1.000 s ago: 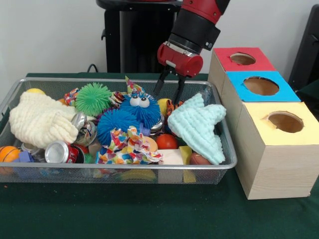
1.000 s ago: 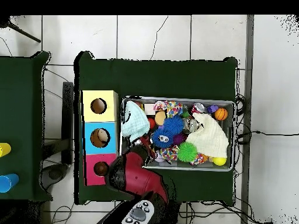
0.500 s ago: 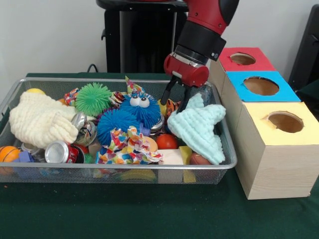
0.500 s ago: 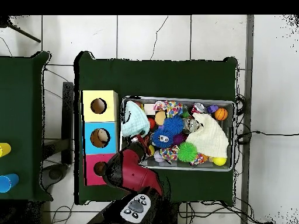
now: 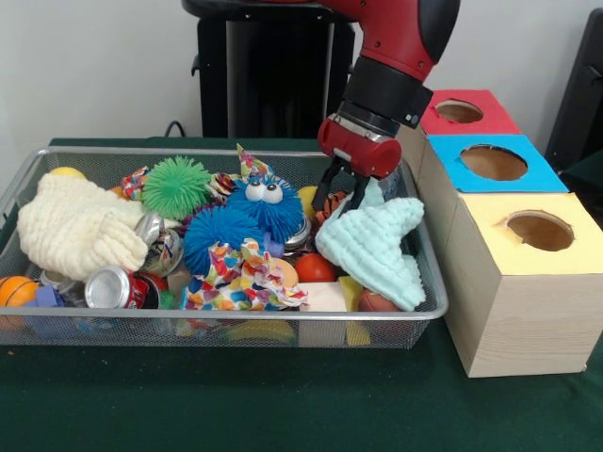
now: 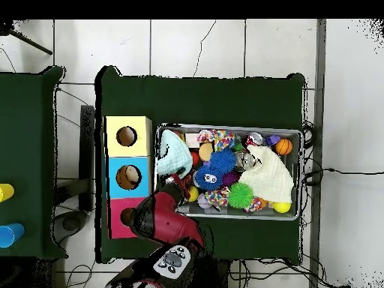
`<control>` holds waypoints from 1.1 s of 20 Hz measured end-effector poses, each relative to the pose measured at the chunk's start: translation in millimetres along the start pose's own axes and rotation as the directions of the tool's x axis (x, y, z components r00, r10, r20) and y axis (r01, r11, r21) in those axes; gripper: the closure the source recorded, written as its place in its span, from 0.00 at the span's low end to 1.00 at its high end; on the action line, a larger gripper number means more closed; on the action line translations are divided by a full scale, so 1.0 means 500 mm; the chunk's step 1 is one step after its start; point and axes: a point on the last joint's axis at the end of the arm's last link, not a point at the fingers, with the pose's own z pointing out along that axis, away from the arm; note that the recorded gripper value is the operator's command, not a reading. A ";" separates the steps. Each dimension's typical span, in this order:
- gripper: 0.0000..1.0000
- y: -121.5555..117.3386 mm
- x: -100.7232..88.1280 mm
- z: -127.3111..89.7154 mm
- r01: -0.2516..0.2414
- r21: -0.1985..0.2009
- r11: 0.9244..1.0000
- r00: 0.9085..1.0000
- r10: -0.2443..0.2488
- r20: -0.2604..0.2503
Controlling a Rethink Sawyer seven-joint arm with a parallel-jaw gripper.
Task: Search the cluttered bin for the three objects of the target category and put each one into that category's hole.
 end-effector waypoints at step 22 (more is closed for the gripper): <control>0.00 0.069 0.044 -0.078 -0.065 -0.033 0.997 0.995 0.067 0.069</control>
